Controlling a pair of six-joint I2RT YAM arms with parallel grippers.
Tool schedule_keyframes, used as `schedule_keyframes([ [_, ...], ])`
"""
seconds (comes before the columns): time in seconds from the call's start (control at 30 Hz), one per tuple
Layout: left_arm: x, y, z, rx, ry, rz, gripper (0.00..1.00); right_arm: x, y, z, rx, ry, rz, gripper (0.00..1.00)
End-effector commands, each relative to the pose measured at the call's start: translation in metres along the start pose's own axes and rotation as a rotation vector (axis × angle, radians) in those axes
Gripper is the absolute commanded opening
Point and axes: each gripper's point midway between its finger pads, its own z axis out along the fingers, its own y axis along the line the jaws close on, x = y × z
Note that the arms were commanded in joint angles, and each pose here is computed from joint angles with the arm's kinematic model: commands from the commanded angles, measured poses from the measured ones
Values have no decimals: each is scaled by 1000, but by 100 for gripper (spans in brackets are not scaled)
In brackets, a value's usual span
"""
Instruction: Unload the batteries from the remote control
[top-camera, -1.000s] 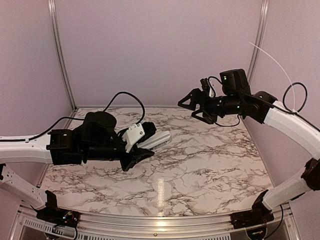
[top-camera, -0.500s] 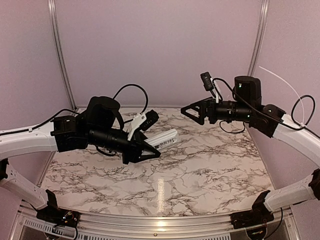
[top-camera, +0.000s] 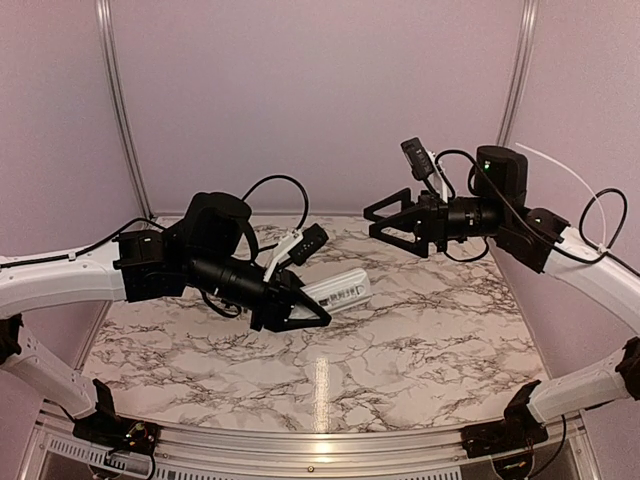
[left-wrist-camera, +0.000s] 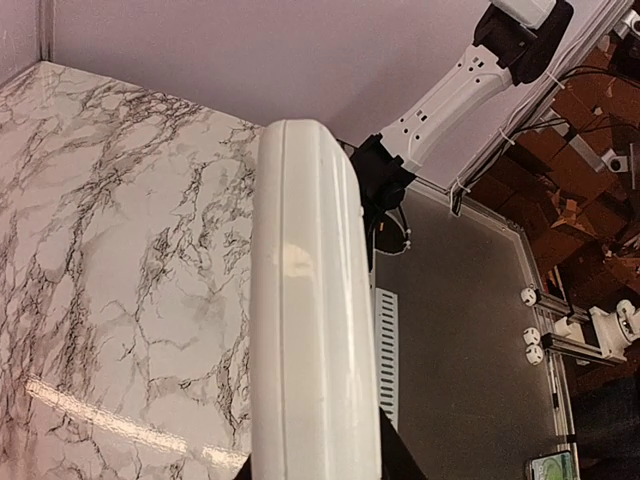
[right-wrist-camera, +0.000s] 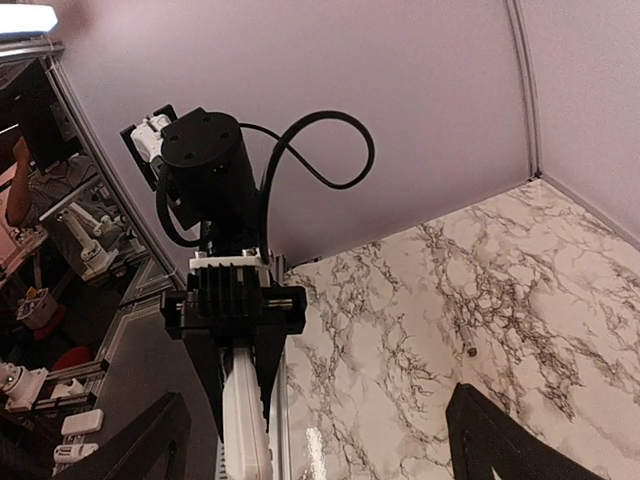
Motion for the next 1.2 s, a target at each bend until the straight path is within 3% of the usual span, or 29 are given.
schedule_keyframes([
  [0.0,-14,-7,-2,41,-50,-22,10,10,19,0,-155,49,70,86],
  [0.63,-39,-3,-3,115,-142,-65,10,31,37,22,-248,129,157,67],
  [0.93,-47,-1,-2,132,-164,-55,10,34,34,30,-237,149,166,48],
  [1.17,-52,0,-6,135,-185,-36,10,39,28,33,-206,173,173,52],
])
